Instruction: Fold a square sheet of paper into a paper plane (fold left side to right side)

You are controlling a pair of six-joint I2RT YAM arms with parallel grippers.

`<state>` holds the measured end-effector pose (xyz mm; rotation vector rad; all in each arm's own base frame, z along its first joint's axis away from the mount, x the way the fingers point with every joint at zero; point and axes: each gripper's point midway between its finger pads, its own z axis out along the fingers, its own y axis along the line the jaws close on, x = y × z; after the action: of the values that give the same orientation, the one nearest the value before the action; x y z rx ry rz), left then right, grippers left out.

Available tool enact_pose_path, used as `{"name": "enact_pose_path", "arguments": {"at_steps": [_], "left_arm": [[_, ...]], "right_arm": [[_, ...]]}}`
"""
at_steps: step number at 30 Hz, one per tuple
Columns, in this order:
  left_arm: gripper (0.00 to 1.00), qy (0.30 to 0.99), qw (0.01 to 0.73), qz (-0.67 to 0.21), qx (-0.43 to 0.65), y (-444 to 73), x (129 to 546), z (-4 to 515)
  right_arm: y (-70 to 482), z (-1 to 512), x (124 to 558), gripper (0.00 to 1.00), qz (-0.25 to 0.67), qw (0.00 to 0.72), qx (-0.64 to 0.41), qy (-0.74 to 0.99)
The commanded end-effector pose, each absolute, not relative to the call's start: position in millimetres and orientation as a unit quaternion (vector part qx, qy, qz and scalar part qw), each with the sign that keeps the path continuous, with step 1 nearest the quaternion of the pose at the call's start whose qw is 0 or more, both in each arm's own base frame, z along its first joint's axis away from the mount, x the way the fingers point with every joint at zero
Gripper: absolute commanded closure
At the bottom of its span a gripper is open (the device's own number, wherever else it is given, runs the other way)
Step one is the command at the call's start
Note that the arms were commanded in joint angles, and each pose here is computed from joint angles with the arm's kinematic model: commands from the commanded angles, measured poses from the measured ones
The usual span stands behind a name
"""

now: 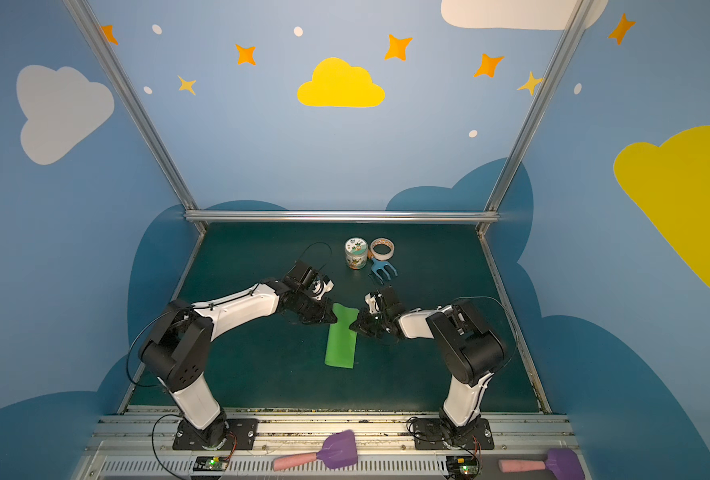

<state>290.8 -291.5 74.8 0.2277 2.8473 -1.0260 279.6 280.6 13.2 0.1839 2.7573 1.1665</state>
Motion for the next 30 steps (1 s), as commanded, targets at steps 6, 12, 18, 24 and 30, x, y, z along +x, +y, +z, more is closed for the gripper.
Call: {"name": "enact_pose_path", "arguments": {"at_steps": [6,12,18,24,30], "left_arm": [[0.96,0.939,0.047,-0.337,0.044,-286.7,286.4,43.8],[0.96,0.955,0.045,-0.293,0.009,-263.0,286.0,14.2],[0.96,0.963,0.050,-0.265,-0.001,-246.2,289.5,10.8],[0.96,0.946,0.088,-0.311,0.031,-261.9,301.6,61.6],[0.97,0.929,0.076,-0.354,0.078,-294.3,306.3,77.5]], "right_arm": [[235.3,-43.5,240.5,1.00,0.270,0.010,0.111,0.956],[233.6,-44.8,239.6,1.00,0.267,0.010,0.112,0.957],[233.7,-46.8,239.1,1.00,0.267,0.008,0.111,0.957],[233.2,-49.8,236.5,1.00,0.264,0.003,0.109,0.958],[232.2,-53.7,234.7,1.00,0.261,-0.002,0.109,0.959]]}}
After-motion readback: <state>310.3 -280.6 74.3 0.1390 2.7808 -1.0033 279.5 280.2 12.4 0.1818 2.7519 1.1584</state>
